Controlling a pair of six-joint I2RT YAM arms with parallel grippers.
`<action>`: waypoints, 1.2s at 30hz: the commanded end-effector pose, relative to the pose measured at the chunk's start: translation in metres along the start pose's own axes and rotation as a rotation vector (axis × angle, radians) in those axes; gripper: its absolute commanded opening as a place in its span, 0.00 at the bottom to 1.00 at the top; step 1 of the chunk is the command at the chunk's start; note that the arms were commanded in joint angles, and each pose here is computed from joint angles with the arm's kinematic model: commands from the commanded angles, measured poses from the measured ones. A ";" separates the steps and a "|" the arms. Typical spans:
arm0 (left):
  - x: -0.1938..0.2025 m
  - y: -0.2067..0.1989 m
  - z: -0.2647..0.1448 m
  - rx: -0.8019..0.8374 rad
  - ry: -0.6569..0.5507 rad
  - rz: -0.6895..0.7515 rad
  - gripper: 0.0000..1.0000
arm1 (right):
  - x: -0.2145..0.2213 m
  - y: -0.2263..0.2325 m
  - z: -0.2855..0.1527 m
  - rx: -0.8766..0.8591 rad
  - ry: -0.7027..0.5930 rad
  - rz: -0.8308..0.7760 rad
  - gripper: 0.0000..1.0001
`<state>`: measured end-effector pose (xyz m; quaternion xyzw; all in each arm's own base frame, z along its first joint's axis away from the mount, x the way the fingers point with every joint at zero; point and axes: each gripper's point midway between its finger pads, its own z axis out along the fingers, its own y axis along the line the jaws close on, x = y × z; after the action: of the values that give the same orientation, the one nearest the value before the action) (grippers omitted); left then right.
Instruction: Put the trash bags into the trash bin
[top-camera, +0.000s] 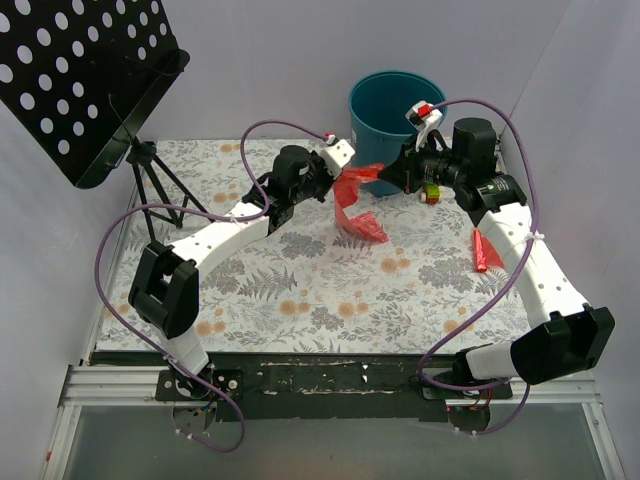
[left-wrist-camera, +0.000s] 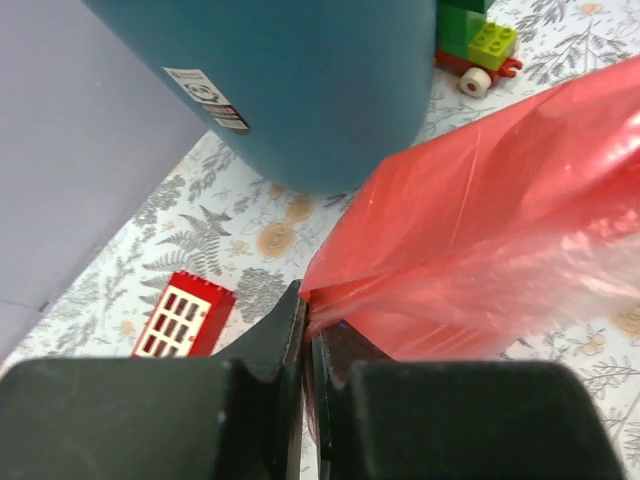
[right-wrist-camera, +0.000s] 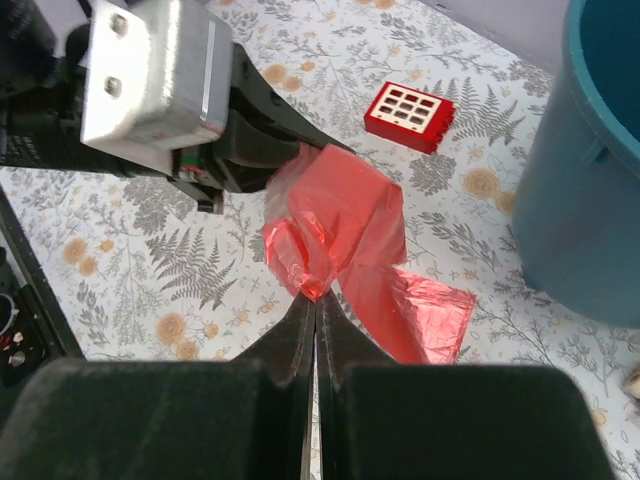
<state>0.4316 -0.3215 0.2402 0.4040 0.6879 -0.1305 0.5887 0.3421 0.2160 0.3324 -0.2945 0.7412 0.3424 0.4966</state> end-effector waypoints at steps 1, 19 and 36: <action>-0.027 0.029 -0.022 -0.068 -0.019 0.017 0.00 | -0.008 -0.014 -0.011 0.114 -0.028 -0.007 0.01; -0.069 -0.023 -0.060 0.252 0.003 -0.185 0.00 | -0.052 0.048 0.008 -0.053 -0.177 -0.455 0.86; -0.109 -0.011 -0.083 0.256 -0.069 -0.201 0.00 | -0.038 0.062 0.029 -0.087 -0.165 -0.515 0.87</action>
<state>0.3803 -0.3261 0.2999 0.4008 0.7180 -0.2762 0.4975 0.3145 0.2720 0.3527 -0.4766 0.6013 0.2699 0.5818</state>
